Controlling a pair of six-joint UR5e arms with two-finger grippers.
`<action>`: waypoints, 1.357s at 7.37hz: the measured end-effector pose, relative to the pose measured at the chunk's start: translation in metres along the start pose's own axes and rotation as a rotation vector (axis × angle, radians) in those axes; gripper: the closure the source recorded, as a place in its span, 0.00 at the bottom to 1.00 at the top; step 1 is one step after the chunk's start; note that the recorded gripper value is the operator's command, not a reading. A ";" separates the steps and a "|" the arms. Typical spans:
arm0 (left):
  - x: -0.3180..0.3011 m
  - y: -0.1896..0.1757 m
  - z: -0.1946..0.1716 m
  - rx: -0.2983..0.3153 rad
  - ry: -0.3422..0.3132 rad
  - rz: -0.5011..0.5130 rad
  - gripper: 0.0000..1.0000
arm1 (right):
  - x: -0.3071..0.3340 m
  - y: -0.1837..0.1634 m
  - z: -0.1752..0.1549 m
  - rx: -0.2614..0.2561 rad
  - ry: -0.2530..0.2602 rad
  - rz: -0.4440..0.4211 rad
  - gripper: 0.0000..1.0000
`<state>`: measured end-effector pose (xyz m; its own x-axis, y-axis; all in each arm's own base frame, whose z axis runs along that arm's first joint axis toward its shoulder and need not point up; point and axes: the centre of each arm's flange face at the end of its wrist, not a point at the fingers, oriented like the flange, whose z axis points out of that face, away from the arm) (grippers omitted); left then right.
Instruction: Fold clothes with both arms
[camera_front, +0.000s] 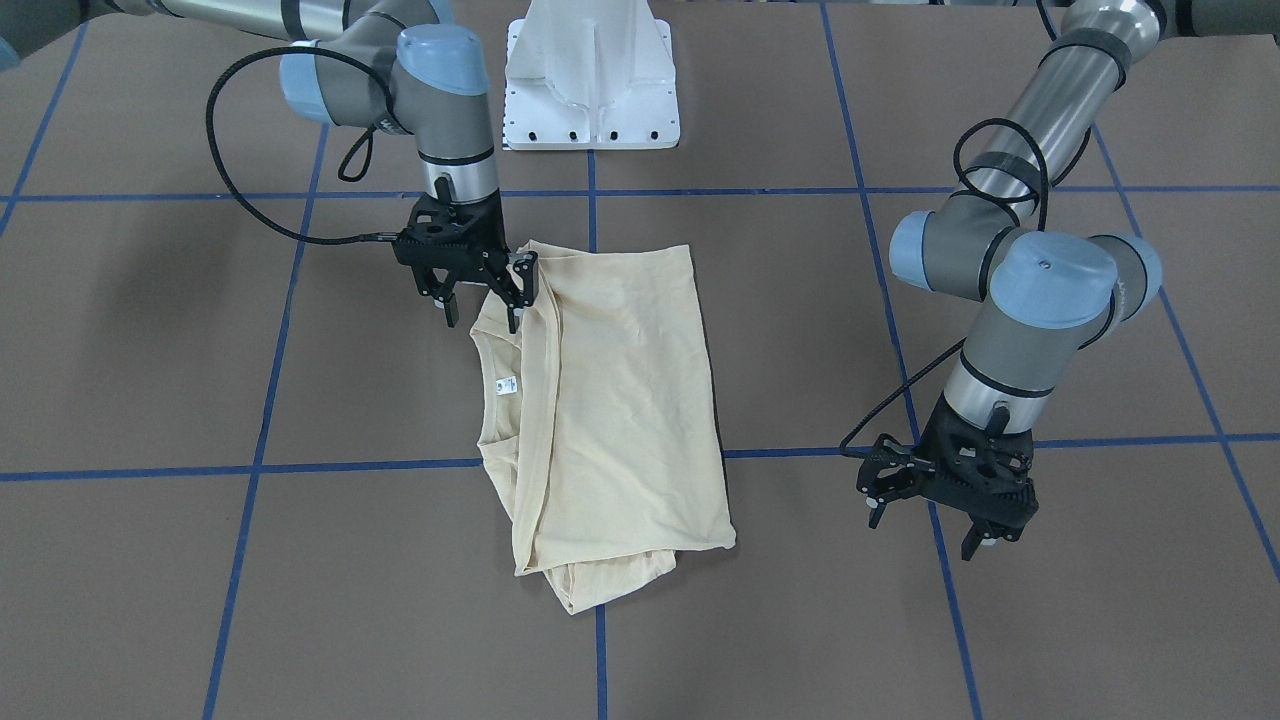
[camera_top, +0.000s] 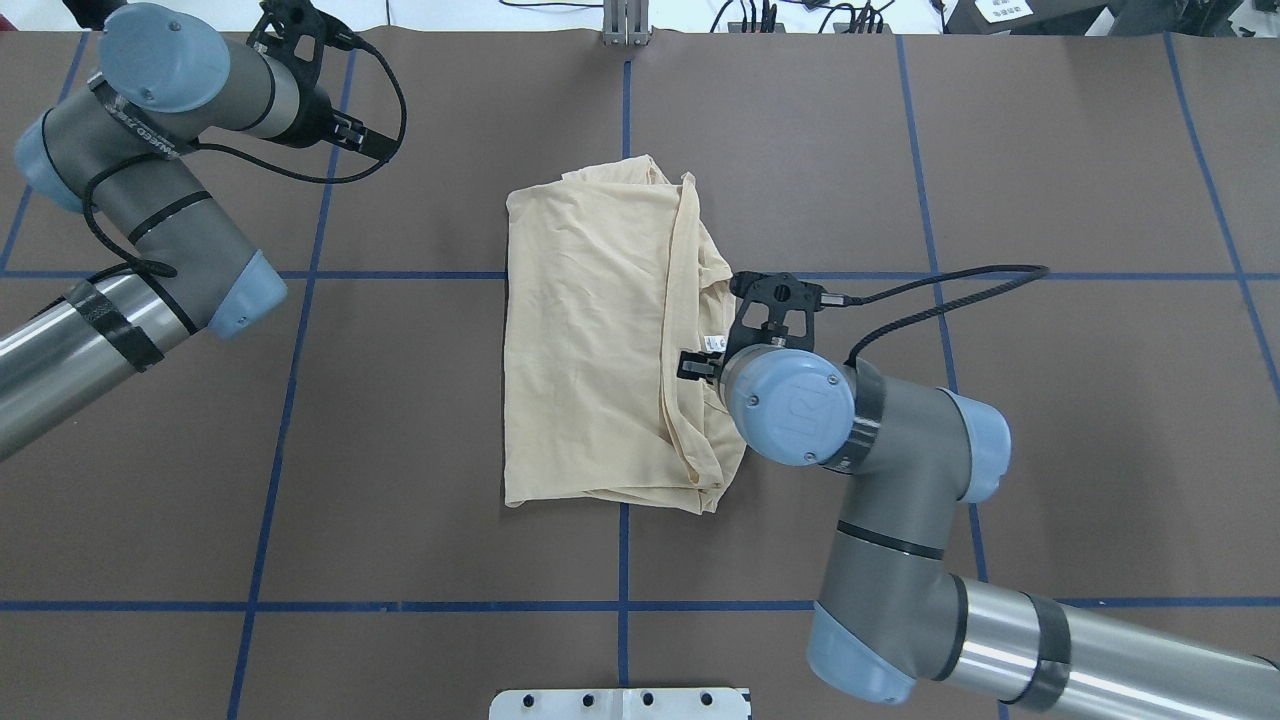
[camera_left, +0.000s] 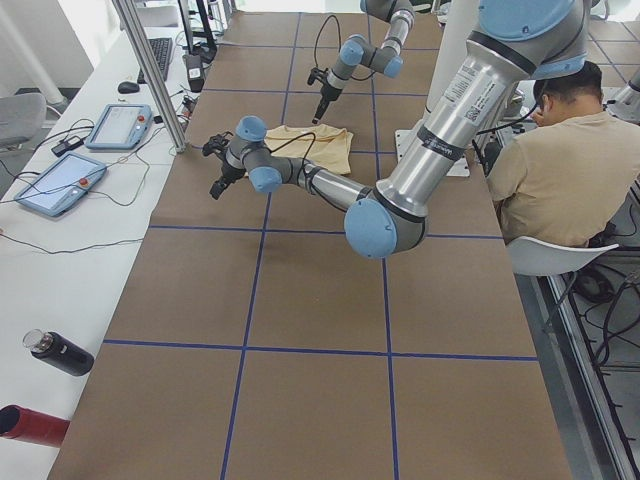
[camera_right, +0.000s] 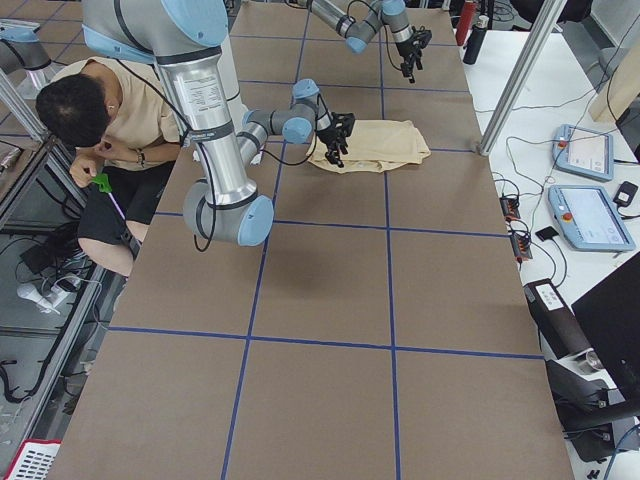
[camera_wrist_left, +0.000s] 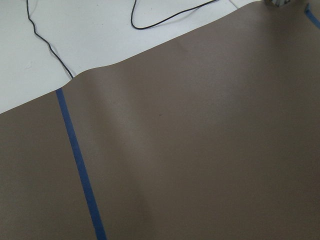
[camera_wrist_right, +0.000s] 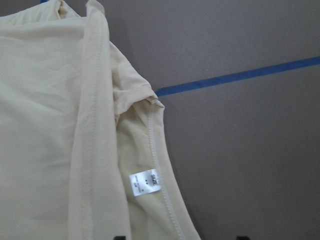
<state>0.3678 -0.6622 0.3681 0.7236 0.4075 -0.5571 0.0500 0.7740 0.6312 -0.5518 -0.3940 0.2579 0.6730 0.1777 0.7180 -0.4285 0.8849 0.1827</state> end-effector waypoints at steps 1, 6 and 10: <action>-0.001 0.001 0.000 -0.001 -0.001 0.000 0.00 | -0.017 0.000 0.006 -0.013 0.019 -0.029 0.00; -0.003 0.007 -0.002 -0.002 -0.001 -0.002 0.00 | -0.043 0.039 0.008 -0.115 0.078 -0.168 0.00; -0.004 0.011 0.000 -0.006 -0.001 -0.003 0.00 | -0.044 0.061 0.018 -0.128 0.124 -0.210 0.00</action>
<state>0.3650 -0.6555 0.3771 0.7243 0.4050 -0.5581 0.0479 0.7778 0.6266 -0.6186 -0.3557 0.2495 0.8111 0.0292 0.5842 -0.1975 0.9538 0.2265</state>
